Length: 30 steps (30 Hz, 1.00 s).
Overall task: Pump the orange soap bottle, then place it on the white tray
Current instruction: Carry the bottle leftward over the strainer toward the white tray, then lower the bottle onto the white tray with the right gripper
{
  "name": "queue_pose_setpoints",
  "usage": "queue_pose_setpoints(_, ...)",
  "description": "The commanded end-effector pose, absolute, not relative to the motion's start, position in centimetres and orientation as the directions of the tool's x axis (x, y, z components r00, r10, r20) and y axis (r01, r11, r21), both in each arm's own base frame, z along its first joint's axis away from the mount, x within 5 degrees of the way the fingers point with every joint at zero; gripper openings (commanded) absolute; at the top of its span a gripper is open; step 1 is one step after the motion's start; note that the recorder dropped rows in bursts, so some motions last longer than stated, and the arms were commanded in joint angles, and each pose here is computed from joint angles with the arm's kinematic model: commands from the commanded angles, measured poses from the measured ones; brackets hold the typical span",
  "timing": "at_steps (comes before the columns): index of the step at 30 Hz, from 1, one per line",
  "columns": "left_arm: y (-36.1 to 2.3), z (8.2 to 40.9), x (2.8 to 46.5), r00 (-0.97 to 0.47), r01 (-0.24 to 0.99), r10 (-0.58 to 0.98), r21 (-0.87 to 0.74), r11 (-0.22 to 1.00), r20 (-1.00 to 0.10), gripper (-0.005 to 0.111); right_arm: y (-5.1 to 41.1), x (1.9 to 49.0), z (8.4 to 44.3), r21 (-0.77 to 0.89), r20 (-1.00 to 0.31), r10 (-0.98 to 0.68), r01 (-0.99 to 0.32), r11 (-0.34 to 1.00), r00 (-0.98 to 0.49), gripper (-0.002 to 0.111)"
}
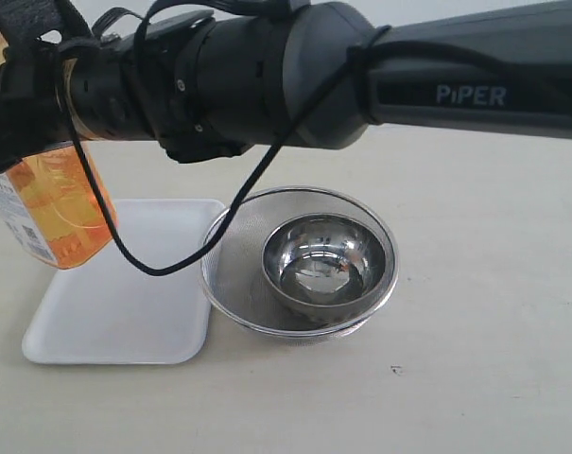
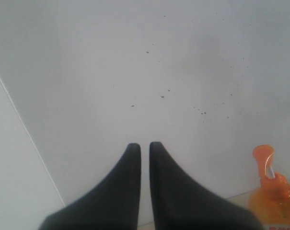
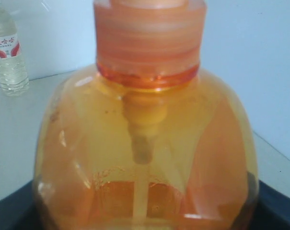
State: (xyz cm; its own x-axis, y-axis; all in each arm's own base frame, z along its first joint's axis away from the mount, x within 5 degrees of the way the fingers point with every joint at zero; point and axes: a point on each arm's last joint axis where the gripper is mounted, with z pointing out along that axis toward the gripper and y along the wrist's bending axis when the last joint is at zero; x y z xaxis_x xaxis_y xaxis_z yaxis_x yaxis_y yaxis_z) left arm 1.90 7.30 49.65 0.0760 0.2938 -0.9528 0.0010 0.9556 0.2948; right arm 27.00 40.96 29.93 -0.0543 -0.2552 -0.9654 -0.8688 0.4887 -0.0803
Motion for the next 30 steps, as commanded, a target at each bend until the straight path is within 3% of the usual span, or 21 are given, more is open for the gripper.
queue_pose_setpoints(1, 7.3, 49.6, 1.9, 0.086, 0.005, 0.294, 0.295, 0.955, -0.952, 0.005, 40.4, 27.1, 32.3, -0.09, -0.977, -0.211, -0.841, 0.533, -0.029, 0.0)
queue_pose_setpoints(16, 7.3, 49.6, 1.9, 0.086, 0.005, 0.294, 0.295, 0.955, -0.952, 0.005, 40.6, 26.8, 32.2, -0.181, -0.964, -0.259, -0.876, 0.447, 0.067, 0.0)
queue_pose_setpoints(20, 7.3, 49.6, 1.9, 0.086, 0.005, 0.294, 0.295, 0.955, -0.952, 0.005, 39.3, 28.3, 31.1, -0.118, -0.966, -0.258, -0.871, 0.477, -0.01, 0.0)
queue_pose_setpoints(30, 7.3, 49.6, 1.9, 0.086, 0.005, 0.294, 0.295, 0.955, -0.952, 0.005, 39.2, 29.5, 28.4, -0.14, -0.946, -0.324, -0.889, 0.437, -0.01, 0.0)
